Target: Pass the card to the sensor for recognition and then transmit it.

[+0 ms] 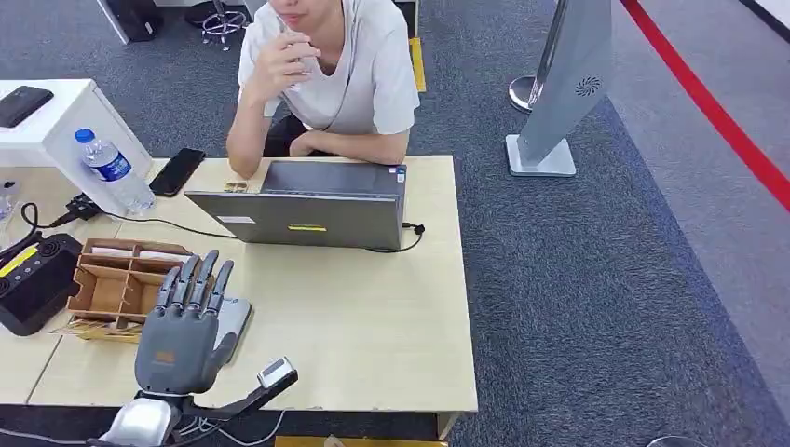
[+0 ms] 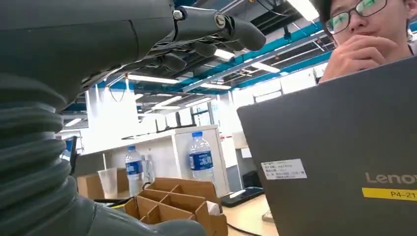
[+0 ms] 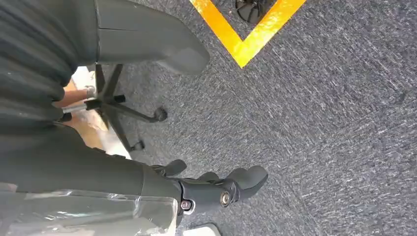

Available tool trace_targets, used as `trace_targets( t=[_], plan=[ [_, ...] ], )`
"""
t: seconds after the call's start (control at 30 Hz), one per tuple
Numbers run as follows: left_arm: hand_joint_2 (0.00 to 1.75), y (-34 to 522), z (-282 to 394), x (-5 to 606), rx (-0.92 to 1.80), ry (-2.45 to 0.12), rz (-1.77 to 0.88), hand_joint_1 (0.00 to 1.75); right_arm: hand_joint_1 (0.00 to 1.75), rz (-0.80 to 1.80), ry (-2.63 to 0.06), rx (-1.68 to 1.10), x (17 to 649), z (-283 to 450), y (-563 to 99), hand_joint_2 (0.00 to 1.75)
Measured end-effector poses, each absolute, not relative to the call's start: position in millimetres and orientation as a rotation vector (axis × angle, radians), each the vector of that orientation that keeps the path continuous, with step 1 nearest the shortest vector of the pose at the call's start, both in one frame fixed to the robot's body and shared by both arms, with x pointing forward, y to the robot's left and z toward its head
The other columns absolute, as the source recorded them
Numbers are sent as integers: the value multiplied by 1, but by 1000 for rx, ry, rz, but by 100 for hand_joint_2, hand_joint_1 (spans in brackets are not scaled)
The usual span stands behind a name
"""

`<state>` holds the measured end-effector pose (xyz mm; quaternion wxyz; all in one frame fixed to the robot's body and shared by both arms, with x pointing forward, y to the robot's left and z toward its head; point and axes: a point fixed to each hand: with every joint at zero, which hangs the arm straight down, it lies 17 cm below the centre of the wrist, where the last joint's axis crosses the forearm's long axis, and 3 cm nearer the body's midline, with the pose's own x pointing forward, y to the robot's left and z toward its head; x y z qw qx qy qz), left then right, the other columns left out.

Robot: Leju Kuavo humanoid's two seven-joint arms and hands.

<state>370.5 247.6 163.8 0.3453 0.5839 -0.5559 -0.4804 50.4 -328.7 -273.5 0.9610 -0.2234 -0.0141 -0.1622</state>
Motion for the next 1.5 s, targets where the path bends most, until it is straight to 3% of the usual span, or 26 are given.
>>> trace_targets(
  t=[0.53, 0.93, 1.5],
  plan=[
    [175, 264, 160, 378, 1530, -1384, -1237, 0, 0, -328, -13, -449, 48, -274, -328, 175],
    [175, 351, 133, 392, 1581, -1113, -1142, 0, 0, -286, -10, -444, 49, -274, -328, 175],
    [175, 381, 114, 389, 1557, -969, -1088, 0, 0, -273, -17, -448, 52, -274, -331, 175]
  ],
)
